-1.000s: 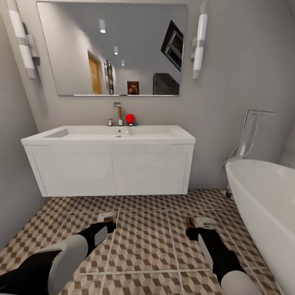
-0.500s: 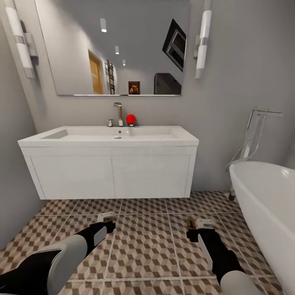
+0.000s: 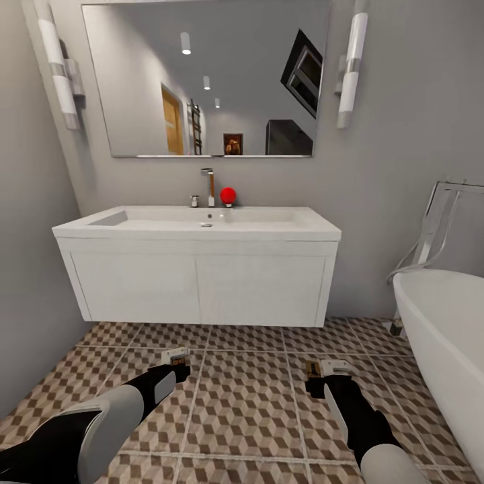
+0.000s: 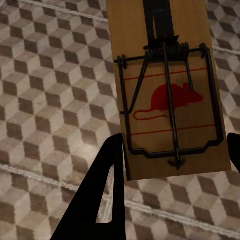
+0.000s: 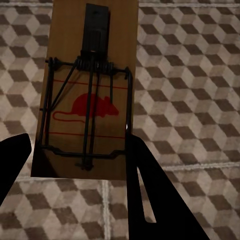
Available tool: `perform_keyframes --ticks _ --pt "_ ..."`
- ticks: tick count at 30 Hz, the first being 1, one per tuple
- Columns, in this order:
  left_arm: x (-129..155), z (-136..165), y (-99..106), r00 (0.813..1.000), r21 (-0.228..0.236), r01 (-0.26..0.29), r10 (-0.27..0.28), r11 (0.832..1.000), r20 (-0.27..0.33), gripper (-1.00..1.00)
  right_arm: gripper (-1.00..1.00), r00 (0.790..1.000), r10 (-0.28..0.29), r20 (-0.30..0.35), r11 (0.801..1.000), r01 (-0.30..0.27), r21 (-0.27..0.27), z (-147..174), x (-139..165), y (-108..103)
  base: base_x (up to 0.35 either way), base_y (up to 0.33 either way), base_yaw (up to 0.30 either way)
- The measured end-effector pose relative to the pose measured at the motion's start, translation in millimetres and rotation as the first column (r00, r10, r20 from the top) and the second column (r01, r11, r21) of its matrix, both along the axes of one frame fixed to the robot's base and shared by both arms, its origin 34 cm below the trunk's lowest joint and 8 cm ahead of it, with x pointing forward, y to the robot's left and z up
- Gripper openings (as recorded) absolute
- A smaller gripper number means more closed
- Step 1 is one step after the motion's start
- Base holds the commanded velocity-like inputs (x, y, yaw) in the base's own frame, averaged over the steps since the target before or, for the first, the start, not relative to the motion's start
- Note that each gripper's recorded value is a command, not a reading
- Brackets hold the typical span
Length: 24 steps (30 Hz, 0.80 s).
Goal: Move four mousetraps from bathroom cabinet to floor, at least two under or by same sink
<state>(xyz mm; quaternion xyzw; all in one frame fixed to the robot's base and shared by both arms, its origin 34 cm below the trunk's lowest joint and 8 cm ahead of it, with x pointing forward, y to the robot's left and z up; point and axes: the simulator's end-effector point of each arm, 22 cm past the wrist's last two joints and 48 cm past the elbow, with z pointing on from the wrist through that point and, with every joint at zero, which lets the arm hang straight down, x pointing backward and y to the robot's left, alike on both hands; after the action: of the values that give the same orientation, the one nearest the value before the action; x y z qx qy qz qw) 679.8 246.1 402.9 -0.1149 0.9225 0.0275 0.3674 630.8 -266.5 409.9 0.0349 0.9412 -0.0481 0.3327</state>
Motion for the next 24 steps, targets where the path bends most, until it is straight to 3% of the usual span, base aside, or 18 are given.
perform_keyframes --ticks 19,24 --pt "-0.1 0.1 -7.9 1.0 -0.006 0.008 -0.008 1.0 0.0 -1.0 -1.0 1.0 -0.001 0.001 1.0 0.001 -0.001 0.0 0.1 -1.1 0.0 0.0 0.002" --pt "-2.5 -12.7 -13.0 1.0 -0.01 0.012 -0.012 1.0 -0.021 -1.0 -1.0 1.0 -0.002 -0.019 1.0 0.002 -0.002 -11.7 -2.0 -2.4 0.0 0.0 0.0"
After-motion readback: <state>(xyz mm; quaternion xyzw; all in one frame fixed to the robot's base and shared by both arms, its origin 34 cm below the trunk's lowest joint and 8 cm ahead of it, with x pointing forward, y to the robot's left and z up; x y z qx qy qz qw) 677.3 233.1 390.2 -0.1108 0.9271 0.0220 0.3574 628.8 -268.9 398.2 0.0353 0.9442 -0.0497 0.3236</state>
